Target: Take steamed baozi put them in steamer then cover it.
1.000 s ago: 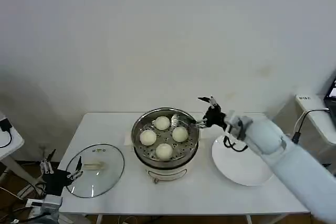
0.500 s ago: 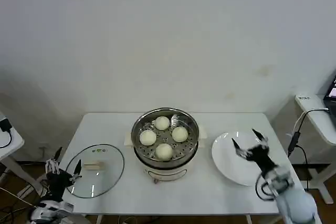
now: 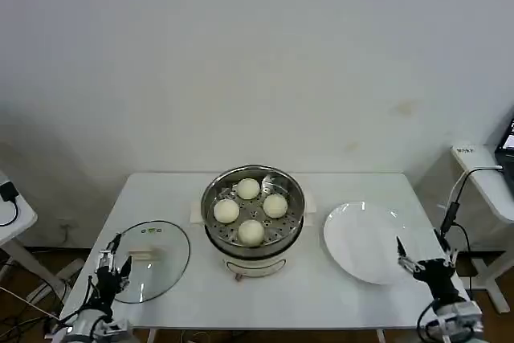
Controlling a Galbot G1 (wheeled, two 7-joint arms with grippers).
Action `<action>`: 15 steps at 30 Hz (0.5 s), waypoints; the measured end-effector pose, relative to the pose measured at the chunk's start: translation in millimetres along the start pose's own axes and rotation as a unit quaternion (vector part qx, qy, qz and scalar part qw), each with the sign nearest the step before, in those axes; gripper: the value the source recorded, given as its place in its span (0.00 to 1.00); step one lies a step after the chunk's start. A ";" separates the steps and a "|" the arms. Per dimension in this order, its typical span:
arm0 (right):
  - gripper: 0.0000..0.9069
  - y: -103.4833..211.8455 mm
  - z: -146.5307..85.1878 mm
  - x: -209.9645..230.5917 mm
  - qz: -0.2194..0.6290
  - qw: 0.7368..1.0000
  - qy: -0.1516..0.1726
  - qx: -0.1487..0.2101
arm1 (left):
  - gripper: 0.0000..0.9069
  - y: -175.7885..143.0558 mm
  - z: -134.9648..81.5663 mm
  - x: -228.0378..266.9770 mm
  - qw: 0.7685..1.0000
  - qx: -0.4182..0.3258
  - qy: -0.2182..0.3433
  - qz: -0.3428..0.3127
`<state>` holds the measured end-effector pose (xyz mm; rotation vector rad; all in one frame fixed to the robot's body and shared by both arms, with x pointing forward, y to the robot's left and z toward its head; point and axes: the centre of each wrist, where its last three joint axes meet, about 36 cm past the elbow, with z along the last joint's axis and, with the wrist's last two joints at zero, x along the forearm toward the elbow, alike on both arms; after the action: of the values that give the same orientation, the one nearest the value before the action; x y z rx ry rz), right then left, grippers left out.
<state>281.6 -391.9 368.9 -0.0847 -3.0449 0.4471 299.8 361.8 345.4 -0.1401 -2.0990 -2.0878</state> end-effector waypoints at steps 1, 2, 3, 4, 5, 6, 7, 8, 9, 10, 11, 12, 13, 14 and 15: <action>1.00 0.1 0.7 2.9 0.004 1.000 0.002 -0.001 | 1.00 -2.6 0.0 -1.0 1.000 -0.007 0.000 0.003; 1.00 0.3 1.2 5.1 0.006 1.000 0.003 -0.002 | 1.00 -4.6 0.1 -1.9 1.000 -0.012 0.000 0.005; 1.00 0.6 1.5 7.0 0.009 1.000 0.003 -0.002 | 1.00 -6.3 0.3 -3.0 1.000 -0.017 -0.001 0.007; 1.00 0.8 2.2 9.1 0.012 1.000 0.003 -0.002 | 1.00 -8.0 0.9 -4.2 1.000 -0.023 -0.001 0.008; 1.00 1.0 2.9 10.7 0.014 1.000 0.004 -0.002 | 1.00 -10.0 1.5 -5.3 1.000 -0.027 -0.001 0.010; 1.00 1.2 3.4 12.3 0.016 1.000 0.005 -0.002 | 1.00 -12.1 2.1 -6.2 0.999 -0.031 0.000 0.013; 1.00 1.5 4.1 14.1 0.019 1.000 0.006 -0.002 | 1.00 -14.2 2.5 -7.5 0.999 -0.035 0.000 0.015; 1.00 1.6 4.8 15.6 0.022 1.000 0.008 -0.002 | 1.00 -16.0 2.7 -8.9 0.999 -0.038 0.001 0.017; 1.00 1.6 5.6 17.2 0.024 1.000 0.010 -0.001 | 1.00 -17.8 2.8 -10.4 0.999 -0.041 0.002 0.019; 1.00 1.8 6.7 19.1 0.027 1.000 0.012 0.000 | 1.00 -19.4 2.6 -11.8 0.999 -0.043 0.002 0.020; 1.00 2.0 7.6 20.8 0.029 0.999 0.014 0.001 | 1.00 -21.2 2.3 -13.1 0.999 -0.044 0.002 0.023; 1.00 2.0 8.3 22.3 0.030 0.999 0.015 0.003 | 1.00 -23.0 1.8 -14.6 0.999 -0.046 0.003 0.024; 1.00 1.8 9.1 23.8 0.032 0.999 0.016 0.005 | 1.00 -24.1 1.6 -16.0 0.999 -0.048 0.003 0.025; 1.00 1.5 9.7 24.8 0.034 0.999 0.017 0.006 | 1.00 -25.2 1.3 -17.4 0.998 -0.049 0.003 0.026; 1.00 1.4 10.3 26.0 0.035 0.999 0.018 0.007 | 1.00 -26.5 0.8 -18.9 0.998 -0.051 0.004 0.026</action>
<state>255.0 -391.9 360.1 -0.1975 -3.0104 0.4672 313.2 363.4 315.8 -0.1990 -1.9630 -2.1613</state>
